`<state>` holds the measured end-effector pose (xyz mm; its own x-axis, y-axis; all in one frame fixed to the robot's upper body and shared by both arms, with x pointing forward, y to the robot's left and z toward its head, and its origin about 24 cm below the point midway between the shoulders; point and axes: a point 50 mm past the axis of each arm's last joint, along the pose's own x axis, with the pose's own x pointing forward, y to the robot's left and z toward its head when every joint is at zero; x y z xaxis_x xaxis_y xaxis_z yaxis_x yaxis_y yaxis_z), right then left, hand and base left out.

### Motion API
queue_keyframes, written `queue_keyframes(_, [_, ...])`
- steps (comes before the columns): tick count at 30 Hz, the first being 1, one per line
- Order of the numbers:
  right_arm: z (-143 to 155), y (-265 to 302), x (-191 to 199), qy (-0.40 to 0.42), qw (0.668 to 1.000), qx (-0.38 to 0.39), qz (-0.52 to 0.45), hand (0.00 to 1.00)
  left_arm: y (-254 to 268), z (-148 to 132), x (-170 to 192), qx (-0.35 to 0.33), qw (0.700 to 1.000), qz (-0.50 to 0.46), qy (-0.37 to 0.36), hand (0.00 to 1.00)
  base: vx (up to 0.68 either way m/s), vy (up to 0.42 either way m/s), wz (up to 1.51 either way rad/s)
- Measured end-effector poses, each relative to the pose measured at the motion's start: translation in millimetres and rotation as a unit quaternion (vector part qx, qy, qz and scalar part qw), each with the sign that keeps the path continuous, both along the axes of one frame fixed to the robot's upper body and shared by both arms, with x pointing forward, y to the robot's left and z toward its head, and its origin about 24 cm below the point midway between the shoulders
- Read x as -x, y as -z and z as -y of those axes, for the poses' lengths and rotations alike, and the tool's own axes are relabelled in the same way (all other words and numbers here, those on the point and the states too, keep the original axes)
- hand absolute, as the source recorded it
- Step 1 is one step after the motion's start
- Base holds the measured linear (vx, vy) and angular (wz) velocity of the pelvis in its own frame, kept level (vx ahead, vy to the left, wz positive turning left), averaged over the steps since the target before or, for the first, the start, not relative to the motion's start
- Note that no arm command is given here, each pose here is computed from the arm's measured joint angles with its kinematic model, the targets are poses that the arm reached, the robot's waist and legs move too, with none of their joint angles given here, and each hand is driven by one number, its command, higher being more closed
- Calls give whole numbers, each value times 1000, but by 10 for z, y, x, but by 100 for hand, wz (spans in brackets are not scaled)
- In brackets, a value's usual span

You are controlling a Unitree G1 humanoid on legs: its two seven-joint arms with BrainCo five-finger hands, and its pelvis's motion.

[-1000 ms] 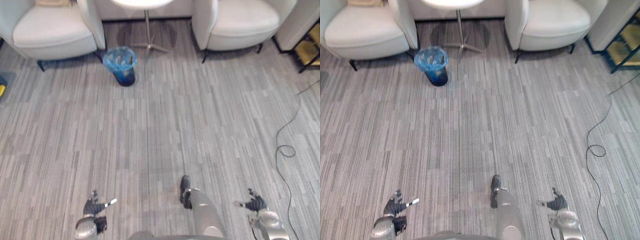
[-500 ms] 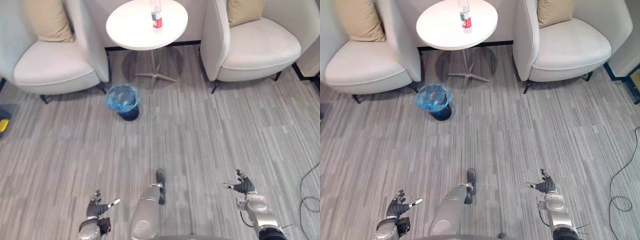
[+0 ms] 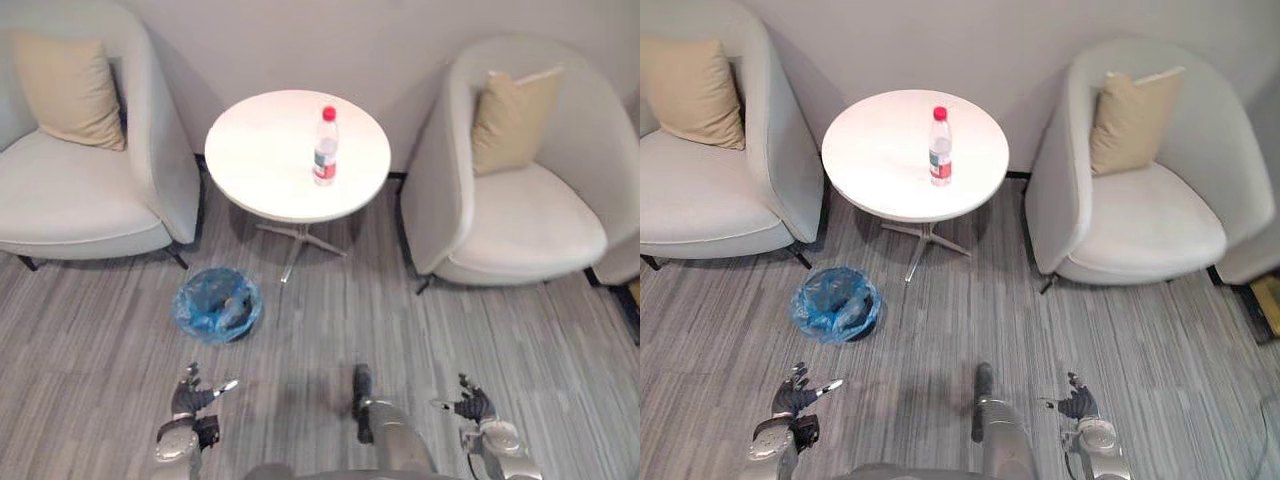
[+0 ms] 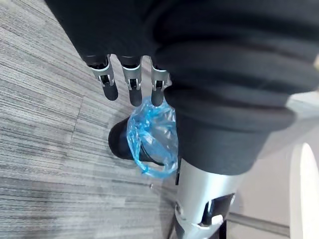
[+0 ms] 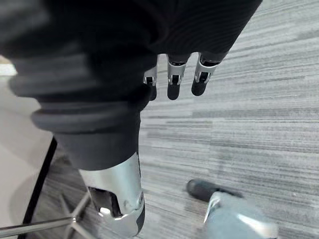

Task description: Gather rubbish on tea table into small bin, then transfer packed bag to large trash can.

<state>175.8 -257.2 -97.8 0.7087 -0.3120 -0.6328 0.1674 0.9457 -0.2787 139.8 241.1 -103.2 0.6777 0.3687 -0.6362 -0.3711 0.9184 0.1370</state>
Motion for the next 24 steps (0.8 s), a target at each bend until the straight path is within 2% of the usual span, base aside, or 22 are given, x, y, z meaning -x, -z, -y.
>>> queue_keyframes(4, [-73, -67, -54, 15, 999, -9, 32, 0, -28, 163, -91, 14, 1000, 18, 20, 0, 491, -89, 14])
queue_keyframes(9, [-3, -168, -60, 21, 998, 5, 58, 0, -25, 222, -60, 23, 999, 21, 11, 0, 289, 114, -12])
queue_keyframes(16, [-222, -148, -12, 13, 998, -17, 65, 0, -1, 212, 39, 21, 1000, 10, 9, 0, 185, 141, -13])
queue_keyframes(24, [-332, -567, -199, -7, 985, -3, 174, 0, -105, 134, -50, -5, 999, 31, 19, 0, 208, -70, 57])
